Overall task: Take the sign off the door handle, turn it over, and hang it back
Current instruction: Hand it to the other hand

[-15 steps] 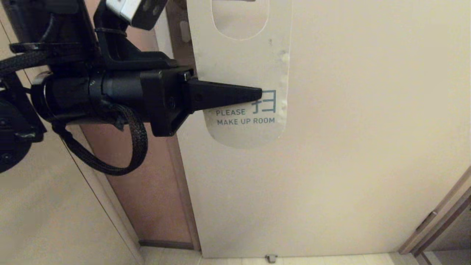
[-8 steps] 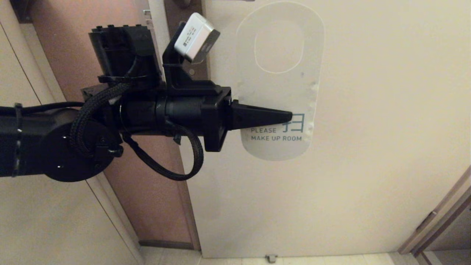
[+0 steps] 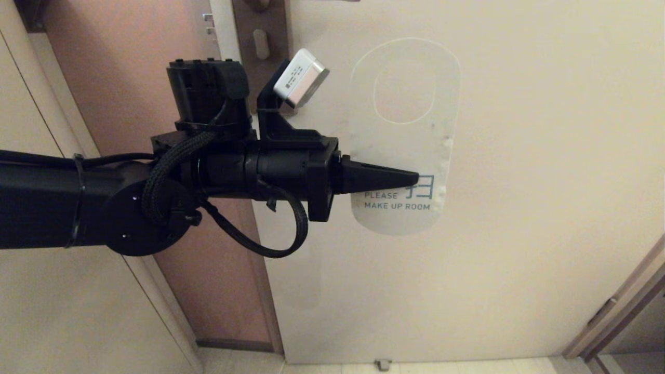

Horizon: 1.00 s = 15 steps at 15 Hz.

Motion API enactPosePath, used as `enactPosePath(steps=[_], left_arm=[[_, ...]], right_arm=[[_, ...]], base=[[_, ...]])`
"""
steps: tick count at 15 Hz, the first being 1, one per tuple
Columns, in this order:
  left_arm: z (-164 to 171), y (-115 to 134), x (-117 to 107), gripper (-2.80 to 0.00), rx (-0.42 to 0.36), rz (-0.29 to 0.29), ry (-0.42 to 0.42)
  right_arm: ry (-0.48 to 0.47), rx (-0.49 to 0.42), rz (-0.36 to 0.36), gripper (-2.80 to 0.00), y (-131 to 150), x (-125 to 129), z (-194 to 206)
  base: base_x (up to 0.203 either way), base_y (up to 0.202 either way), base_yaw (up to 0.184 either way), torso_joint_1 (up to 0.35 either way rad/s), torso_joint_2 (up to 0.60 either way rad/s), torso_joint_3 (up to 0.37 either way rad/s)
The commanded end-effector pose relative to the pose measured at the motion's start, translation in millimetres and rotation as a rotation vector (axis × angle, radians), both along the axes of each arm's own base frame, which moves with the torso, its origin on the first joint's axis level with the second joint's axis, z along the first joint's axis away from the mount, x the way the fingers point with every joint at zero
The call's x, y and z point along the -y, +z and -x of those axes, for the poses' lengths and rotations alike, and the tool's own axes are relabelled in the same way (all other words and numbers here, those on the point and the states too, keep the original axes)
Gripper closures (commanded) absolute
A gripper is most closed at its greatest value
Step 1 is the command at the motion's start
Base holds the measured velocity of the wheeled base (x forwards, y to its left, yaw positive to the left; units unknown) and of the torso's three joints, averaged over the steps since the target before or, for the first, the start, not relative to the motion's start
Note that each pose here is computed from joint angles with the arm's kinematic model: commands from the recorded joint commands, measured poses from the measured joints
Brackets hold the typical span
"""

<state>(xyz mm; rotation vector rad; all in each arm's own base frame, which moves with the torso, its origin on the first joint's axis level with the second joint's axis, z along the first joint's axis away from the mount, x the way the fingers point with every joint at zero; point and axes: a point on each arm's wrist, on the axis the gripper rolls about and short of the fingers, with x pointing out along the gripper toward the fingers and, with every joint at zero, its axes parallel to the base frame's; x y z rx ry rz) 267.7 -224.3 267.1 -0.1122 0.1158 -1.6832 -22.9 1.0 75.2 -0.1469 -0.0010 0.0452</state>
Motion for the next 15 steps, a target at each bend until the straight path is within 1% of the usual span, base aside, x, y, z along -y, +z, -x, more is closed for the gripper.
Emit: enactPosePath(steps=[1,6,9,13,15], left_arm=[[-1.3,-1.8,0.8,0.00,-0.003,-0.002,-0.004],[-0.4,-0.8,-0.9,0.00,-0.001,-0.001,0.021],[0.2,0.3,-1.3,0.00,0.003,0.002,0.022],[0.3,1.2,-1.4,0.00,0.011,0.008,0.022],[-0.1,1.1,-1.1,0.00,0.012,0.010,0.022]], right_arm=[[-0.001,-0.001,0.003,0.00,0.0,0.0,0.0],[-0.001,-0.001,0.000,0.00,0.0,0.0,0.0],[0.001,0.011,0.003,0.00,3.0,0.0,0.8],[0.006,0.083,-0.002,0.00,24.9,-0.1,8.3],[0.007,0.080,-0.003,0.00,31.6,-0.2,12.3]], base=[[0.000,0.000,0.000,0.000,0.00,0.000],[0.000,0.000,0.000,0.000,0.00,0.000],[0.000,0.000,0.000,0.000,0.00,0.000],[0.000,0.000,0.000,0.000,0.00,0.000],[0.000,0.000,0.000,0.000,0.00,0.000]])
